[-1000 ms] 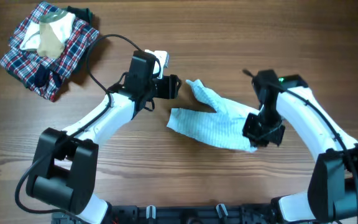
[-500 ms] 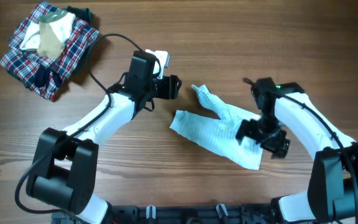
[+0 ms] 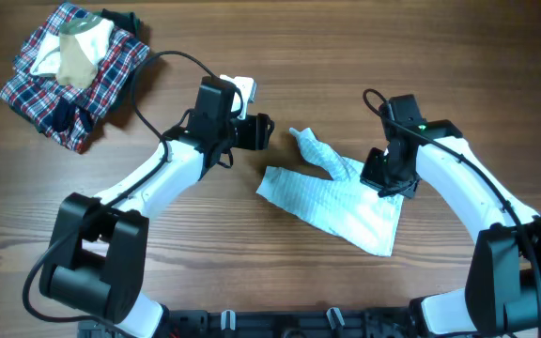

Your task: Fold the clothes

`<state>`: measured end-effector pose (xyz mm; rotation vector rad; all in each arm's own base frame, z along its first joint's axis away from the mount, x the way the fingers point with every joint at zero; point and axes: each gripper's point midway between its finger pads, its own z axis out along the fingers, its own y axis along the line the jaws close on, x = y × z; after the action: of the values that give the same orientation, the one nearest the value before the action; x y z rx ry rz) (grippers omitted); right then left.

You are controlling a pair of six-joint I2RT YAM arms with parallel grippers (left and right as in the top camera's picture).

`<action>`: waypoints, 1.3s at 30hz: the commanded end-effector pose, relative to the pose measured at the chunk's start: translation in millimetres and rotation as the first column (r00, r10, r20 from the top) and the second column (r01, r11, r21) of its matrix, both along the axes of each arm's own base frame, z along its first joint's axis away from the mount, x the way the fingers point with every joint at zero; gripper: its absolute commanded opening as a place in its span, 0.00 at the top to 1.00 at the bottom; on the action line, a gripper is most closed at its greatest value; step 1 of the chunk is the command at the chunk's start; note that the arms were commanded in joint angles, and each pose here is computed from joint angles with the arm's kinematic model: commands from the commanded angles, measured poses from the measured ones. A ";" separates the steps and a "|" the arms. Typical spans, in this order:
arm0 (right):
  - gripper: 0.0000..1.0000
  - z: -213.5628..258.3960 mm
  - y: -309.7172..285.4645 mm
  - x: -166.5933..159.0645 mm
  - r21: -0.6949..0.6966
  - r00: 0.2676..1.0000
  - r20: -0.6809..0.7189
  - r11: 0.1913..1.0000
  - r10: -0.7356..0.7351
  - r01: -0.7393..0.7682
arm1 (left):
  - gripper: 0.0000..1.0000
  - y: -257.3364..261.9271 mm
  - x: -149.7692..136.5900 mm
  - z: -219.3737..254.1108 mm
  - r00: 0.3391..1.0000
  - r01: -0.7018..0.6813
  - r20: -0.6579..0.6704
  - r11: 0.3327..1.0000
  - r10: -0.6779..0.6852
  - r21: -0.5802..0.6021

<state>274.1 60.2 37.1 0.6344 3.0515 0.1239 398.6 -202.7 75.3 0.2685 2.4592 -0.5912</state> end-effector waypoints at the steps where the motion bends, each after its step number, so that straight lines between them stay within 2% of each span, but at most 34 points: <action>1: 0.95 -5.3 -10.8 1.3 -0.059 0.999 0.010 0.997 -0.052 0.052 | 0.29 2.0 3.6 -0.1 1.000 0.005 0.013 1.000 -0.006 0.016; 5: 0.96 -13.9 -16.9 -0.7 -0.088 0.995 0.021 0.991 -0.098 0.099 | 0.29 2.0 3.6 -0.1 1.000 0.005 0.013 1.000 -0.006 0.016; 23: 0.96 -57.0 -16.7 15.4 -0.107 0.995 0.008 0.989 -0.097 0.097 | 0.29 2.5 2.5 -1.2 1.000 0.005 0.006 1.000 -0.005 0.019; 28: 0.89 -53.1 -7.3 53.6 -0.054 0.985 0.158 0.996 -0.068 0.077 | 0.29 2.0 3.6 -0.1 1.000 0.005 0.013 1.000 -0.006 0.016; 32: 0.89 -54.4 2.3 87.7 -0.005 0.959 0.278 0.998 -0.053 0.057 | 0.29 2.0 3.7 0.0 1.000 0.005 0.013 1.000 -0.005 0.016; 39: 0.89 -97.5 6.0 125.0 0.048 0.971 0.240 0.999 -0.011 0.000 | 0.29 2.0 3.8 0.0 1.000 0.005 0.013 1.000 -0.005 0.016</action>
<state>416.2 66.8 -3.3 0.6060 2.6574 0.2852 398.1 -202.5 74.9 0.2683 2.4623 -0.5906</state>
